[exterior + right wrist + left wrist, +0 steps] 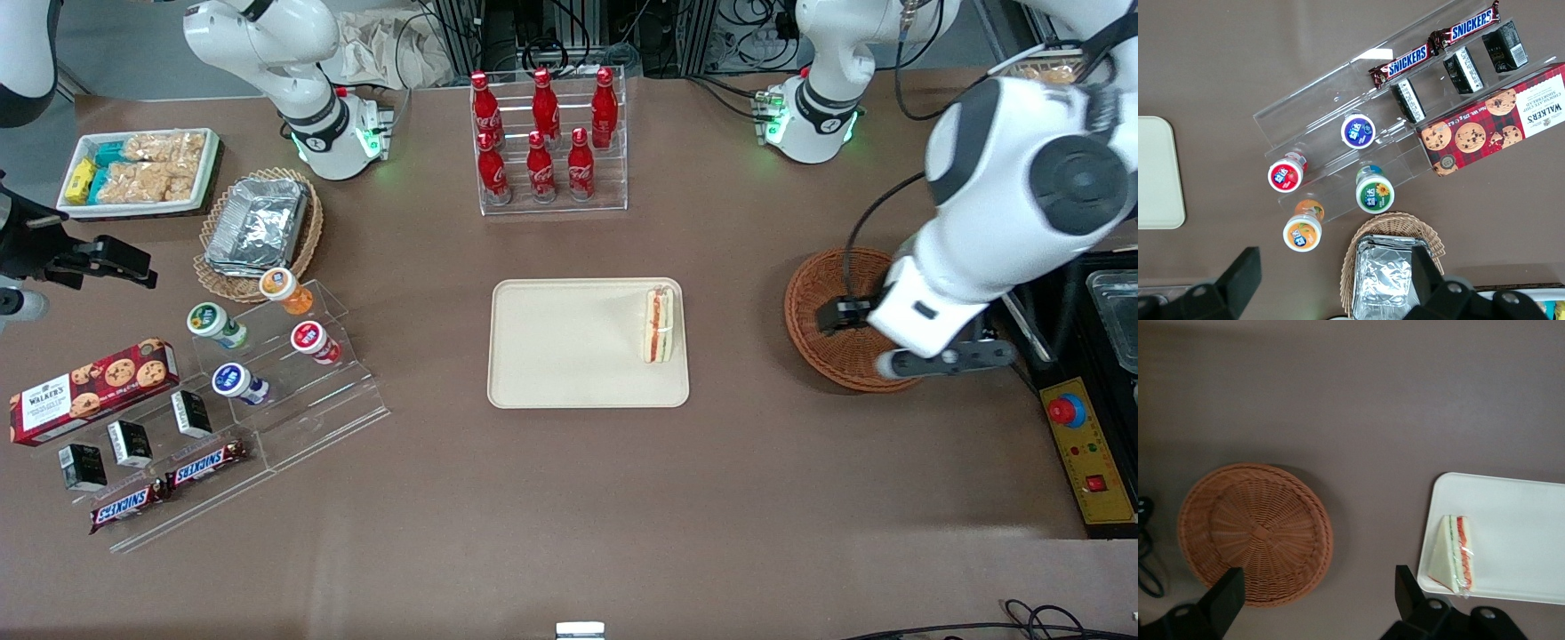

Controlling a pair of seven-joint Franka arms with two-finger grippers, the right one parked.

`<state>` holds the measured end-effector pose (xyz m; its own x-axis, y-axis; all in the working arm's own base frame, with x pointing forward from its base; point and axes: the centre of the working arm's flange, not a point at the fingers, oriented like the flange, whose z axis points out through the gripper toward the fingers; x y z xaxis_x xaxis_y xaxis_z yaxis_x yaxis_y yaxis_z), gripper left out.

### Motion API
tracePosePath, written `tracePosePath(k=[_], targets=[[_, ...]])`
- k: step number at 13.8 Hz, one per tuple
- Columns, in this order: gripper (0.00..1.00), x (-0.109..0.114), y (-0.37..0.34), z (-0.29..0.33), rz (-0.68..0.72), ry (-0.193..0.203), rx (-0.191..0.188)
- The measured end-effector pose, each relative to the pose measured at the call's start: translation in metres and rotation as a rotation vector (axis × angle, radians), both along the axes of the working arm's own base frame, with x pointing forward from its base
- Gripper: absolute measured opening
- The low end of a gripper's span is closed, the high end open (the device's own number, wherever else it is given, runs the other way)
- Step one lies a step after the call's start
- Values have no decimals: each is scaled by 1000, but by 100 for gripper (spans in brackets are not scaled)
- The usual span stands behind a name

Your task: Place sandwich from basket to tray

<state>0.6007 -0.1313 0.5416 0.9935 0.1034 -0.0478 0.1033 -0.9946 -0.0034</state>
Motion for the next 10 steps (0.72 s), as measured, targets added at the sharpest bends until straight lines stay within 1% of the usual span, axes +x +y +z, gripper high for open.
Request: tracePosePath(k=[3,7,8,10], targets=[[100,-11,34,32,43,-34,-3],[100,-47,55,75,80,-87,-16],[100,-54,59,82,85,-90,-16],[100,-63,63,86,89,-71,-13]])
